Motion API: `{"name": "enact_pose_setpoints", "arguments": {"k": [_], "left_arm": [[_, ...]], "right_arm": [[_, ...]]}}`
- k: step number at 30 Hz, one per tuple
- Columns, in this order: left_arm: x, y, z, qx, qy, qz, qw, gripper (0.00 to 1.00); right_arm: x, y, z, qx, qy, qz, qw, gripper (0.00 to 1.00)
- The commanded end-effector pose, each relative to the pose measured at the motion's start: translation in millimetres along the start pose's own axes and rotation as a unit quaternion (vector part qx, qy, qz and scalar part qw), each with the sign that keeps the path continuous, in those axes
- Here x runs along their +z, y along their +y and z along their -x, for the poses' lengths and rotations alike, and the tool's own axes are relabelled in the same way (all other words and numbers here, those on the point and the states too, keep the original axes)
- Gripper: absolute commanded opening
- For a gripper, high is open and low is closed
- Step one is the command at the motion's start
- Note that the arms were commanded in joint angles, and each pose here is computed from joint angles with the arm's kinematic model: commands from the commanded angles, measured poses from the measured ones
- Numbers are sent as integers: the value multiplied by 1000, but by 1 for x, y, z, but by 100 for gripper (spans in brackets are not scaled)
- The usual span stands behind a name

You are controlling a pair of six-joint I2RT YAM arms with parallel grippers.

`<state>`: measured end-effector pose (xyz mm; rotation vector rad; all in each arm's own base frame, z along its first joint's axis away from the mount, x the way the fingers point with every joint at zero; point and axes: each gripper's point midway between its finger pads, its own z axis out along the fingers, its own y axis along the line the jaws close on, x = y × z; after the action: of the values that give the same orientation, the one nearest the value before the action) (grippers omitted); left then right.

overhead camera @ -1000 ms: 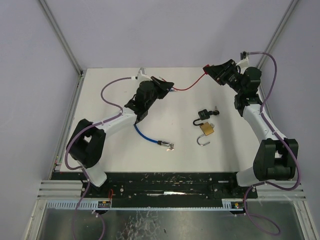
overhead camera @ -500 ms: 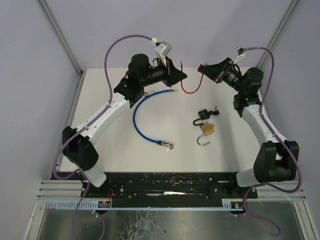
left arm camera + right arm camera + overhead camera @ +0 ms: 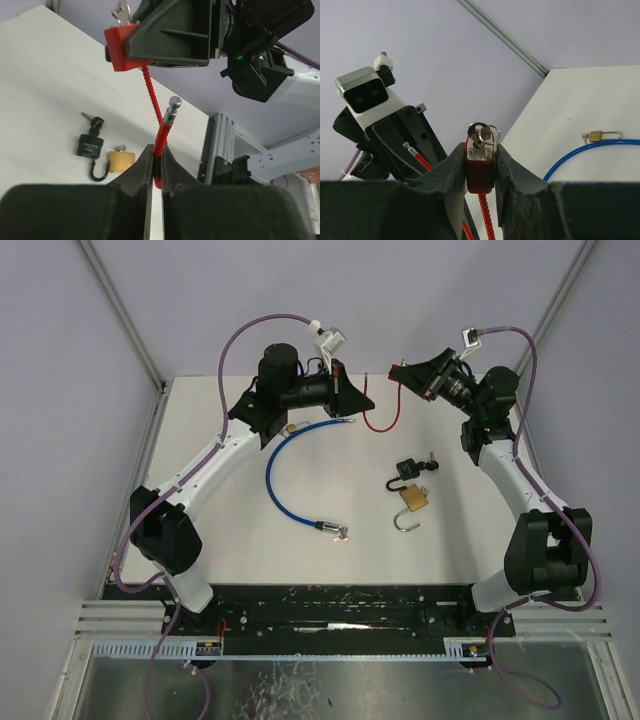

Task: Lock with the key
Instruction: Lock the lock.

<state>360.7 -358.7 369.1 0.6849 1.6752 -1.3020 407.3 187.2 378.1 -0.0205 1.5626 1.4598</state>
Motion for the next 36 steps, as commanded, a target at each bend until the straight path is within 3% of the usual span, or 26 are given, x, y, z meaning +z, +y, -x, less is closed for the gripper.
{"name": "enact_pose_setpoints", "arguments": {"k": [1, 12, 36], "left_arm": [[8, -17, -5, -31, 13, -68, 997, 0], [22, -13, -23, -103, 42, -116, 987, 0], [31, -11, -20, -125, 46, -147, 980, 0]], "right_arm": [[15, 43, 10, -25, -7, 57, 998, 0], [20, 45, 7, -26, -7, 66, 997, 0], [26, 42, -11, -21, 12, 67, 997, 0]]}}
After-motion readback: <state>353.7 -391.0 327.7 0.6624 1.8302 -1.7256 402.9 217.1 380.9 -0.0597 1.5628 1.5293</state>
